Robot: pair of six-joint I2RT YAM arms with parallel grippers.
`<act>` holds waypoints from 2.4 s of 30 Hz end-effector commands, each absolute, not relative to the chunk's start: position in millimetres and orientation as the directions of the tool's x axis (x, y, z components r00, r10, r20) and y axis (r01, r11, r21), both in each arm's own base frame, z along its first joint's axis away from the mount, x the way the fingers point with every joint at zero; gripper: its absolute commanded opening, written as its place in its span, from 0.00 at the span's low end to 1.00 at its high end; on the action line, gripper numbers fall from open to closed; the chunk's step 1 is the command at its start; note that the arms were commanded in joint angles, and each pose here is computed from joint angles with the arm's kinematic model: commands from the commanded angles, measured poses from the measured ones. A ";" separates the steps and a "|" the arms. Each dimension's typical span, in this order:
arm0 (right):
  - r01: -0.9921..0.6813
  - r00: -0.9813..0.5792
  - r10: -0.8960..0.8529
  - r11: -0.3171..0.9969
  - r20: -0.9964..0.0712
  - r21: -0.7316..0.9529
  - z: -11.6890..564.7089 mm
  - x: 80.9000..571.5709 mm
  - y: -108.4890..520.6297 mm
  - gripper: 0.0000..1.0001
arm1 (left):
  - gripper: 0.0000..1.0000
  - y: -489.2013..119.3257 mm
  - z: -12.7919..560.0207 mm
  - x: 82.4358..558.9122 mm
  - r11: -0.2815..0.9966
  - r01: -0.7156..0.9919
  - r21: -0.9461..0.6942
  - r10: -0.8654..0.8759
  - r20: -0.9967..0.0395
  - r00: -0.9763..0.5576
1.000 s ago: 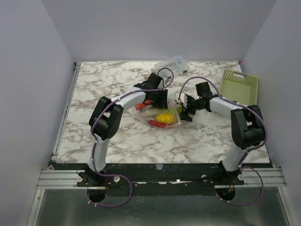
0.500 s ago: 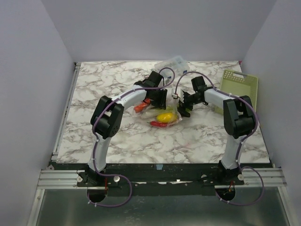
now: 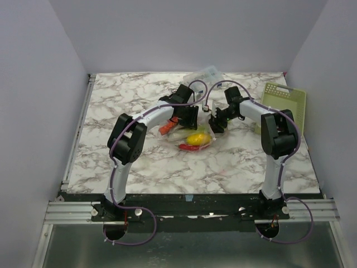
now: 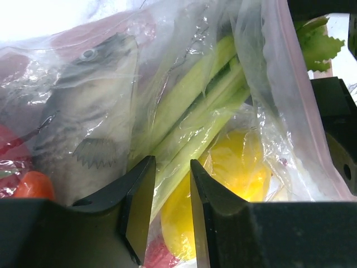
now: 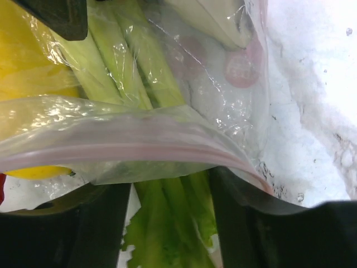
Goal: Open the zip-top bag and remove the fake food
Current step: Pick up the fake vegetable from the zipper food storage bag.
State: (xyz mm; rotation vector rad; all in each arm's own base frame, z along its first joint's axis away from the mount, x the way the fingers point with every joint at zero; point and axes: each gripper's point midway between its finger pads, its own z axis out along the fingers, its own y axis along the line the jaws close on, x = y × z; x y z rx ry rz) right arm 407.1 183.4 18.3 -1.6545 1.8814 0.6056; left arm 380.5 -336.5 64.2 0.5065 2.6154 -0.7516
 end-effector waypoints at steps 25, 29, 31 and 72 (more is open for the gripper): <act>-0.859 -0.504 -0.652 0.444 -0.566 0.254 65.0 319.9 169.3 0.04 | 0.99 -311.7 208.9 279.5 0.675 0.535 -0.508 -0.139 -0.800 -0.584; -0.830 -0.548 -0.610 0.480 -0.572 0.283 78.0 313.6 174.3 0.04 | 0.99 -323.8 204.2 252.6 0.692 0.511 -0.510 -0.176 -0.805 -0.566; -0.815 -0.570 -0.589 0.497 -0.573 0.300 83.1 310.0 177.5 0.04 | 0.99 -325.9 201.3 246.6 0.719 0.465 -0.517 -0.212 -0.800 -0.561; -0.553 -0.833 -0.328 0.522 -0.446 0.649 138.4 274.2 232.2 0.04 | 0.82 -310.0 62.1 234.6 0.973 0.083 -0.215 -0.102 -0.725 -0.681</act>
